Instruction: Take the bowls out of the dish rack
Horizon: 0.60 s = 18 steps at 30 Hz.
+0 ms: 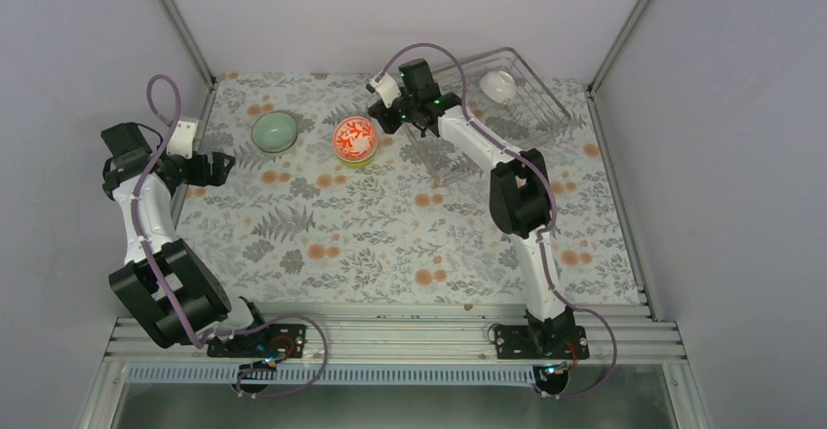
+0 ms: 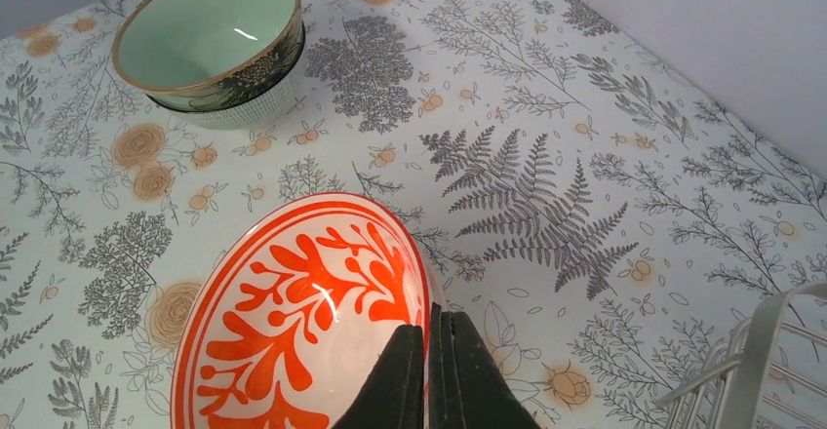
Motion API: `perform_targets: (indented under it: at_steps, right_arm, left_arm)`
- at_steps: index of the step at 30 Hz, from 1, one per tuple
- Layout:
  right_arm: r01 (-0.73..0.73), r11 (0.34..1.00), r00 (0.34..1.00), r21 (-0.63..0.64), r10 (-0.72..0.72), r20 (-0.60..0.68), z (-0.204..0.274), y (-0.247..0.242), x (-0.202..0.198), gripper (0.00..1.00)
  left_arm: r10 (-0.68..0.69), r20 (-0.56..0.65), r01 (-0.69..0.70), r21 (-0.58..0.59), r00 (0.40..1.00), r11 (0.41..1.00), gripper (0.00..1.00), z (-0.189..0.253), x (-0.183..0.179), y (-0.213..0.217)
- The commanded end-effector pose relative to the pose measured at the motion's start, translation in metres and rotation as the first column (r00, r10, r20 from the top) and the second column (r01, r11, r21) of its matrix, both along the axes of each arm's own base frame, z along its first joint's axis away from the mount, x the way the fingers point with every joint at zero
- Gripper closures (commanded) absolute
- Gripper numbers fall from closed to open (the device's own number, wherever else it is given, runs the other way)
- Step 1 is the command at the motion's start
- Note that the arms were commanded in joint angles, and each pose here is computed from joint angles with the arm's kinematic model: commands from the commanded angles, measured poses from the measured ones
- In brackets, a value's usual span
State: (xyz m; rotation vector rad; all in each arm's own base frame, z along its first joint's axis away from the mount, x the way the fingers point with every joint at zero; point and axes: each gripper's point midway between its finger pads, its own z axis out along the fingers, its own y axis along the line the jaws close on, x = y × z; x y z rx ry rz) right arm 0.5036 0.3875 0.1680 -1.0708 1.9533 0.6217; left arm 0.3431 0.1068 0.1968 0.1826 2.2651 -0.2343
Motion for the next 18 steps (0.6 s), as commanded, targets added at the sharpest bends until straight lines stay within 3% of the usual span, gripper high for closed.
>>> perform_targets:
  at_steps: [1,18]
  right_arm:
    - [-0.013,1.000,0.999,0.011,0.013,-0.044,-0.009,0.003,0.000,0.97]
    - [-0.012,0.999,0.994,-0.053,0.006,-0.106,-0.048,-0.001,0.002,0.97]
  left_arm:
    - [-0.012,0.021,0.012,-0.012,1.000,1.000,0.00,0.001,0.002,0.000]
    - [-0.009,0.018,0.009,-0.020,1.000,1.000,0.00,-0.002,0.001,0.002]
